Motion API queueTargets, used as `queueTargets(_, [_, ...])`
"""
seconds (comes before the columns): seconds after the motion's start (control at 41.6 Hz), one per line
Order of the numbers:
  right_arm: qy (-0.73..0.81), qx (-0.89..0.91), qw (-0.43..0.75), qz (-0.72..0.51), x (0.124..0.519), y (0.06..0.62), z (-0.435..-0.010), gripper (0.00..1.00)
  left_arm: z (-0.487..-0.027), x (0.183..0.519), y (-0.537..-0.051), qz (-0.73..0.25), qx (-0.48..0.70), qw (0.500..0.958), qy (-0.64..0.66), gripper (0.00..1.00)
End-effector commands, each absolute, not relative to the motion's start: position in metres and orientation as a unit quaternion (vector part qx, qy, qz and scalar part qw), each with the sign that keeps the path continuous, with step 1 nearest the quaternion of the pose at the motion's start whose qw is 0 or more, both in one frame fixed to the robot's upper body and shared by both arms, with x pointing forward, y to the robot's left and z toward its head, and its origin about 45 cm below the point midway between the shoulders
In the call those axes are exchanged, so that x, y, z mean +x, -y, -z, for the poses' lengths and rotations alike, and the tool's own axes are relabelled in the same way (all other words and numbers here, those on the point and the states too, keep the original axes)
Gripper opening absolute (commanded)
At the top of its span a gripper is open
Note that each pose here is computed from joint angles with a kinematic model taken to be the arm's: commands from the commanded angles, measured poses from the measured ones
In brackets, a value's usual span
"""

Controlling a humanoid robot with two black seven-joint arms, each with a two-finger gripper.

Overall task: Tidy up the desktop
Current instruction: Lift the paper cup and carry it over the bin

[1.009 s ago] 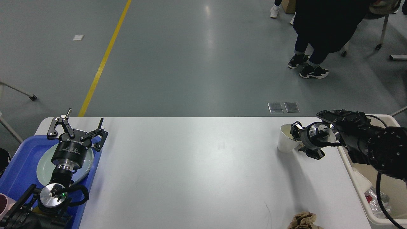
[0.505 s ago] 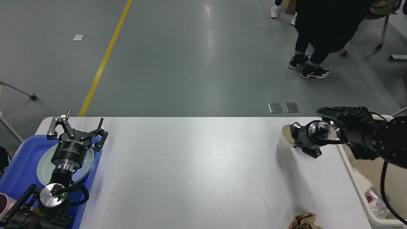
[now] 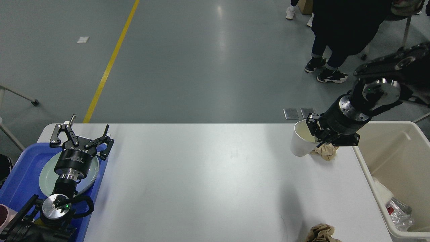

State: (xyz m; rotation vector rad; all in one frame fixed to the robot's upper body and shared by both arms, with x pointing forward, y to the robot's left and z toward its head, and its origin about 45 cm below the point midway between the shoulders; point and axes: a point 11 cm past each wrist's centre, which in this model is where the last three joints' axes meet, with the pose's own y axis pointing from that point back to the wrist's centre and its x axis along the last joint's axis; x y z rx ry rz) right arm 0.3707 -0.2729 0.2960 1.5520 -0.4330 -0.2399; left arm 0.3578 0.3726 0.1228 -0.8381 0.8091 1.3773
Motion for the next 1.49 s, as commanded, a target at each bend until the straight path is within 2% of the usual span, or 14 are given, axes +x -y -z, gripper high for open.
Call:
queueTargets(0.0, [0.131, 0.695, 0.703, 0.069, 0.346, 0.254, -0.337, 0.0, -0.123, 0.358, -0.373, -0.599, -0.365, 0.62, -0.352, 0.96])
queueTargets(0.096, [0.089, 0.699, 0.708, 0.048, 0.321, 0.235, -0.365, 0.0, -0.123, 0.358, -0.373, -0.599, -0.365, 0.62, -0.352, 0.96])
queueTargets(0.288, [0.063, 0.7, 0.711, 0.032, 0.295, 0.222, -0.38, 0.0, -0.123, 0.358, -0.373, -0.599, -0.365, 0.62, -0.352, 0.96])
queueTargets(0.697, [0.101, 0.694, 0.713, 0.024, 0.307, 0.252, -0.384, 0.0, -0.123, 0.358, -0.373, -0.599, -0.365, 0.62, -0.352, 0.96])
queueTargets(0.961, [0.174, 0.694, 0.697, 0.043, 0.329, 0.31, -0.384, 0.0, -0.123, 0.358, -0.373, -0.599, -0.365, 0.62, -0.352, 0.96])
queueTargets(1.106, [0.229, 0.677, 0.696, 0.067, 0.339, 0.362, -0.379, 0.0, -0.123, 0.358, -0.373, -0.599, -0.365, 0.62, -0.352, 0.96])
queueTargets(1.322, [0.303, 0.639, 0.699, 0.106, 0.358, 0.457, -0.34, 0.0, -0.122, 0.357, -0.373, -0.599, -0.364, 0.62, -0.352, 0.96])
queueTargets(1.466, [0.332, 0.614, 0.705, 0.126, 0.357, 0.506, -0.303, 0.0, -0.122, 0.357, -0.373, -0.599, -0.364, 0.62, -0.352, 0.96])
